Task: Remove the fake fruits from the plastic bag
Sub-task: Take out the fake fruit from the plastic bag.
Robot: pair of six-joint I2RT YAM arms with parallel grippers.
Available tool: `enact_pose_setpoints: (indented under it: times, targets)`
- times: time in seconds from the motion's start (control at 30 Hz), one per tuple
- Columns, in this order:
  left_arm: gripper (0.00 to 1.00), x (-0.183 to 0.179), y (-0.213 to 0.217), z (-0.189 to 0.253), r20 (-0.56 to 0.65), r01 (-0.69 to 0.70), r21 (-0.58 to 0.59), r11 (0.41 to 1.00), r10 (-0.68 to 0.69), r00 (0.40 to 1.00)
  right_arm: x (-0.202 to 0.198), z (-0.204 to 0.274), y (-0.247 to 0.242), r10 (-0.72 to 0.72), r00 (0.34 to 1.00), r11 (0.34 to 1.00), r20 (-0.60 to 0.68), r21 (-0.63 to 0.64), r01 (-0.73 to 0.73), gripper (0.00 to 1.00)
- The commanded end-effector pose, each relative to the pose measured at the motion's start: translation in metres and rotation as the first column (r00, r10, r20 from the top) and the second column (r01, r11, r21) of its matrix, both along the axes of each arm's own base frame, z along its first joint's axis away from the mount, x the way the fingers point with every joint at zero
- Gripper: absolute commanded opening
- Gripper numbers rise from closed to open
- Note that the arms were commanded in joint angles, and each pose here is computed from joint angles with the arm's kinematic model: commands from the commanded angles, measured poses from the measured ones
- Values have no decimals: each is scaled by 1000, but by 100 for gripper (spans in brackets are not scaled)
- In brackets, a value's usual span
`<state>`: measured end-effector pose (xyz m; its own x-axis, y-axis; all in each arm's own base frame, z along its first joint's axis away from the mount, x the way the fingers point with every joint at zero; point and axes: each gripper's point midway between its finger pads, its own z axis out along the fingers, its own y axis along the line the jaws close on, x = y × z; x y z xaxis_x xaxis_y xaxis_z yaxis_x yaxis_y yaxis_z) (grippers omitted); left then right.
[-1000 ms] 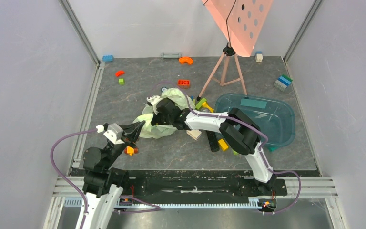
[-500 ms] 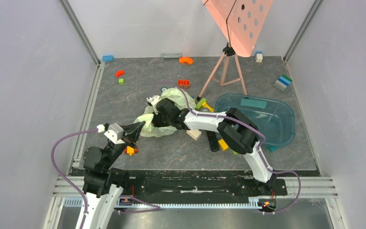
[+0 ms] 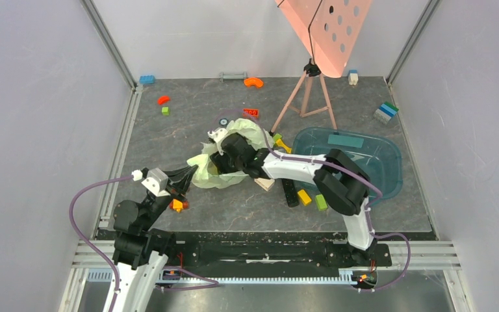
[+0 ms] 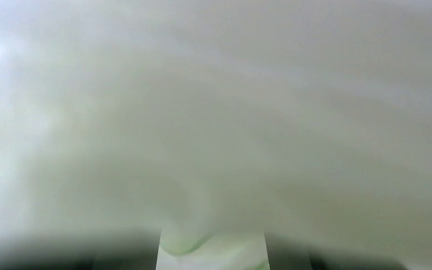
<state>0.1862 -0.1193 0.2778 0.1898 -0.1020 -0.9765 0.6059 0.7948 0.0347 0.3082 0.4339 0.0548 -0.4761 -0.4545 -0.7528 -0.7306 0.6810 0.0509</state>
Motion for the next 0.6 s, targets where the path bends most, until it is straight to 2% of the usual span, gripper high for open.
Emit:
enact_pose_setpoints:
  times: [0.0,0.57]
  targets:
    - [2,2,6,4,35,-34,20,999,34,999,3,82,3,3,994,989,105,146,-19,47]
    - [2,4,10,3,31,-62,15,998,62,998,-36,171,-41,6,984,953,178,297,-59,47]
